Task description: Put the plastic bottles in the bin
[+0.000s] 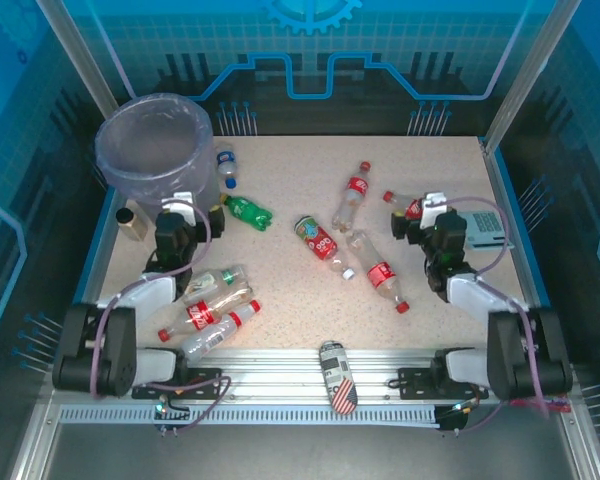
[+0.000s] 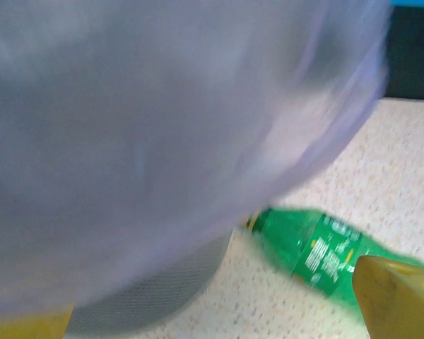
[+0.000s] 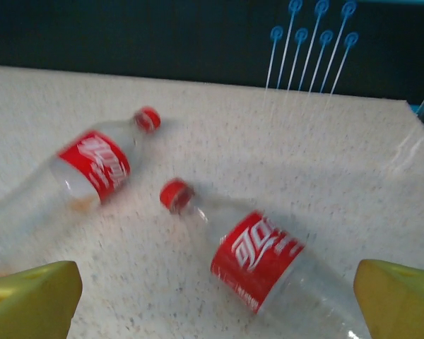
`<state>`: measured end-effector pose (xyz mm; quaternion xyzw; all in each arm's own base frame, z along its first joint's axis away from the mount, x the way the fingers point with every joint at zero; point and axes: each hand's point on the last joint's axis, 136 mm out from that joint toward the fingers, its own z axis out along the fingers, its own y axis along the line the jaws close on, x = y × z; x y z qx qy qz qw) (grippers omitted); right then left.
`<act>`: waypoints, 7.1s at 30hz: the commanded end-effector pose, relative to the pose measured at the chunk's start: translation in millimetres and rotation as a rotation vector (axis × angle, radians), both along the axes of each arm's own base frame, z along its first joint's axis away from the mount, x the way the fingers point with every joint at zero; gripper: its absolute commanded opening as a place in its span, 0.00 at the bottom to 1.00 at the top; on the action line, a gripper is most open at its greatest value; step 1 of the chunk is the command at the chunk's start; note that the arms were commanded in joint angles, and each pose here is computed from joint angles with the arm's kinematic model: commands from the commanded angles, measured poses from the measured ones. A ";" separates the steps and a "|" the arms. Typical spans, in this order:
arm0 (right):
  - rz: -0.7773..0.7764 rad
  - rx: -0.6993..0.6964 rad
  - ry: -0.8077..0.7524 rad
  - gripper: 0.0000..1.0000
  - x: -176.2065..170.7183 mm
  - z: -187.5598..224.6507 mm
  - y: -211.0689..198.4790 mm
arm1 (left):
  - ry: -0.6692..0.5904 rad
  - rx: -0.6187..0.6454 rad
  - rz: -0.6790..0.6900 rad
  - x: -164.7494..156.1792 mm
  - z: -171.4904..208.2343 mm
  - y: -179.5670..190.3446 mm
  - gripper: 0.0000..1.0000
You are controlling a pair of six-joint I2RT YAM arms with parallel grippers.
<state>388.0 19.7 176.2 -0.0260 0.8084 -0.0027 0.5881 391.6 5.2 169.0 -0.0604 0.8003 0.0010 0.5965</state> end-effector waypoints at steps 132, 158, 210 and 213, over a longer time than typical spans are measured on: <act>0.434 0.333 0.460 1.00 -68.0 24.6 129.3 | 0.039 -0.861 -0.842 58.9 267.4 -250.6 0.39; 0.368 0.329 0.530 1.00 -75.8 -18.3 115.5 | -0.135 -0.452 0.118 104.0 269.7 109.0 0.00; 0.126 0.048 0.913 1.00 -107.5 -91.3 61.0 | 0.001 -0.293 0.101 65.1 245.0 73.0 0.99; 0.146 0.053 0.963 0.99 -113.1 -105.7 70.9 | -0.008 -0.353 0.050 41.7 257.1 48.7 0.99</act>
